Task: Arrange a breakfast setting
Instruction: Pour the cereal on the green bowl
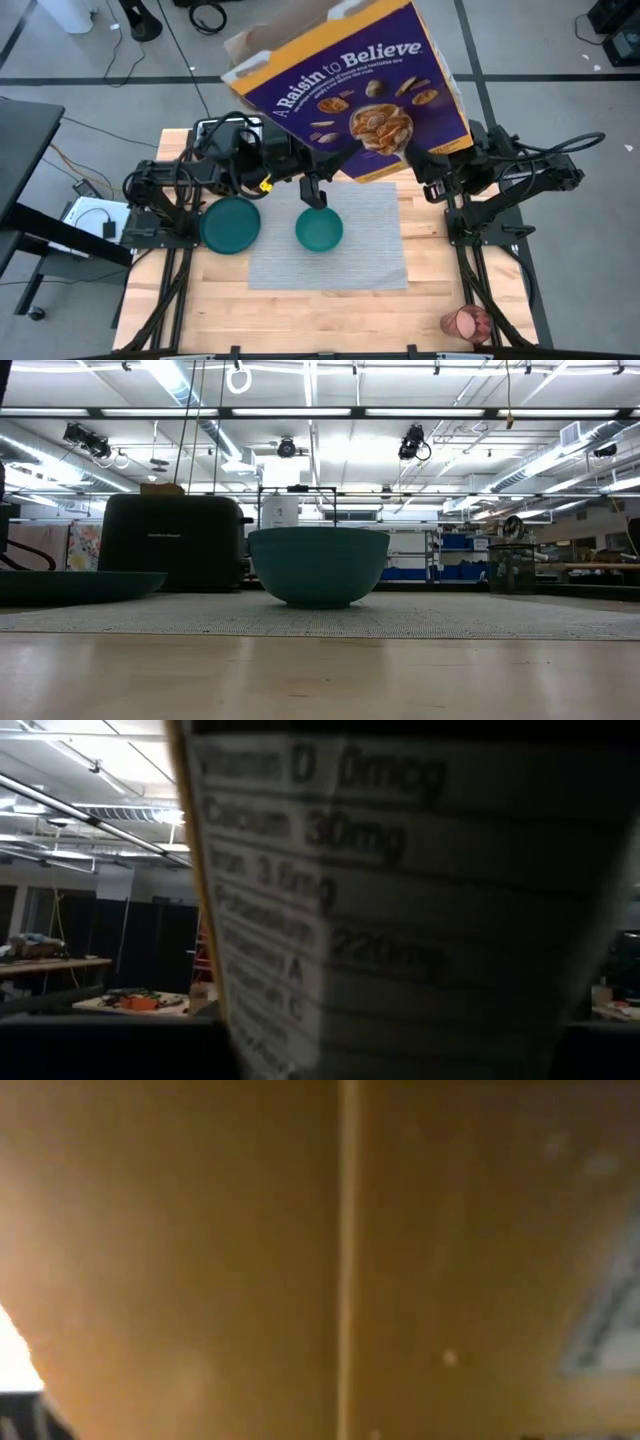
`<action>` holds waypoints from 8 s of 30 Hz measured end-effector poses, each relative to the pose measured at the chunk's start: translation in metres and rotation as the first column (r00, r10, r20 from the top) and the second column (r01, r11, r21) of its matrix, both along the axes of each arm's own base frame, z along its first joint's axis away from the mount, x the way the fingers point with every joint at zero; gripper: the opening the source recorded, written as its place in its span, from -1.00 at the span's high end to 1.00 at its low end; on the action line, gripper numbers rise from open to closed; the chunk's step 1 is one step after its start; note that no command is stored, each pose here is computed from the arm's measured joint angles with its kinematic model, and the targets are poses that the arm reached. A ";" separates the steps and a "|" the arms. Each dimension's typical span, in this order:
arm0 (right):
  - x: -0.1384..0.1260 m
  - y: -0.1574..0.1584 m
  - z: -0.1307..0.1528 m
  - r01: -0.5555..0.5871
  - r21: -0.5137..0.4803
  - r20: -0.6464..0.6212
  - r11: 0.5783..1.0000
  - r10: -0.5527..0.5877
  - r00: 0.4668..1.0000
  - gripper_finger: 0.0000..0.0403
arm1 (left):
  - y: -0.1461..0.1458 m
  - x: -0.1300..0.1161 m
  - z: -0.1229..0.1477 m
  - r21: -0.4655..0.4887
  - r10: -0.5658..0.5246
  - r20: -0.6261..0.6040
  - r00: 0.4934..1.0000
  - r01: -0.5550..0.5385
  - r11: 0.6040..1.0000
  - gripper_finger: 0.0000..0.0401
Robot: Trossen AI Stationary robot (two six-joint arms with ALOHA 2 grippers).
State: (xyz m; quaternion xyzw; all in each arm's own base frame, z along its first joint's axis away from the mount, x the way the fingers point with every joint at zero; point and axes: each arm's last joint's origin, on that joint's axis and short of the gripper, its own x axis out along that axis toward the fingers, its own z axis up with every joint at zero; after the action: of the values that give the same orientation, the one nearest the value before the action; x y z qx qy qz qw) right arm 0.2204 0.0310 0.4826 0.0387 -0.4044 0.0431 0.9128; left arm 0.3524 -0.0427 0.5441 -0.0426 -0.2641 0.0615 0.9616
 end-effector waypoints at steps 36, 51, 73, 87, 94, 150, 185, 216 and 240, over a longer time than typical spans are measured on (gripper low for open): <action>-0.146 -0.019 -0.083 -0.044 0.019 -0.458 0.999 0.048 0.888 -0.01 | -0.069 -0.143 -0.009 -0.473 -0.268 -0.510 0.817 -0.007 0.881 -0.53; -0.161 -0.020 -0.125 -0.117 -0.001 -0.724 0.993 0.080 0.685 -0.01 | -0.075 -0.144 0.003 -0.659 -0.371 -0.333 0.867 0.067 0.749 -0.53; -0.130 -0.017 -0.209 -0.019 -0.167 -0.890 0.986 -0.142 0.434 -0.01 | -0.062 -0.137 0.000 -0.659 -0.309 -0.354 0.883 -0.001 0.752 -0.53; -0.112 -0.014 -0.207 -0.107 -0.395 -0.863 0.912 -0.328 0.385 -0.01 | -0.060 -0.137 -0.006 -0.645 -0.280 -0.404 0.871 -0.055 0.762 -0.53; -0.100 -0.010 -0.201 -0.179 -0.476 -0.842 0.861 -0.387 0.377 -0.01 | -0.060 -0.137 -0.008 -0.651 -0.282 -0.415 0.865 -0.066 0.756 -0.53; -0.058 -0.003 -0.140 -0.541 -0.738 -0.656 0.403 -0.614 0.438 -0.01 | -0.057 -0.137 -0.013 -0.683 -0.282 -0.434 0.856 -0.108 0.722 -0.53; -0.088 -0.033 -0.130 -0.371 -0.529 -0.847 0.763 -0.444 0.293 -0.01 | -0.057 -0.137 -0.010 -0.716 -0.290 -0.390 0.874 -0.090 0.692 -0.53; -0.073 -0.037 -0.136 -0.151 -0.195 -0.975 0.969 -0.174 0.141 -0.01 | -0.057 -0.137 -0.009 -0.716 -0.267 -0.384 0.884 -0.102 0.691 -0.53; -0.072 -0.036 -0.133 -0.108 -0.153 -0.977 0.982 -0.134 0.166 -0.01 | -0.057 -0.137 -0.009 -0.727 -0.271 -0.378 0.885 -0.102 0.679 -0.53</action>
State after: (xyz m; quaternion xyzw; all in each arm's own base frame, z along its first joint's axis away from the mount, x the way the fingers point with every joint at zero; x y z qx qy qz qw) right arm 0.1488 -0.0048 0.3496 -0.0319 0.2868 0.0375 0.9567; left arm 0.2155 -0.0993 0.5348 -0.4182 0.0184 0.1237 0.8997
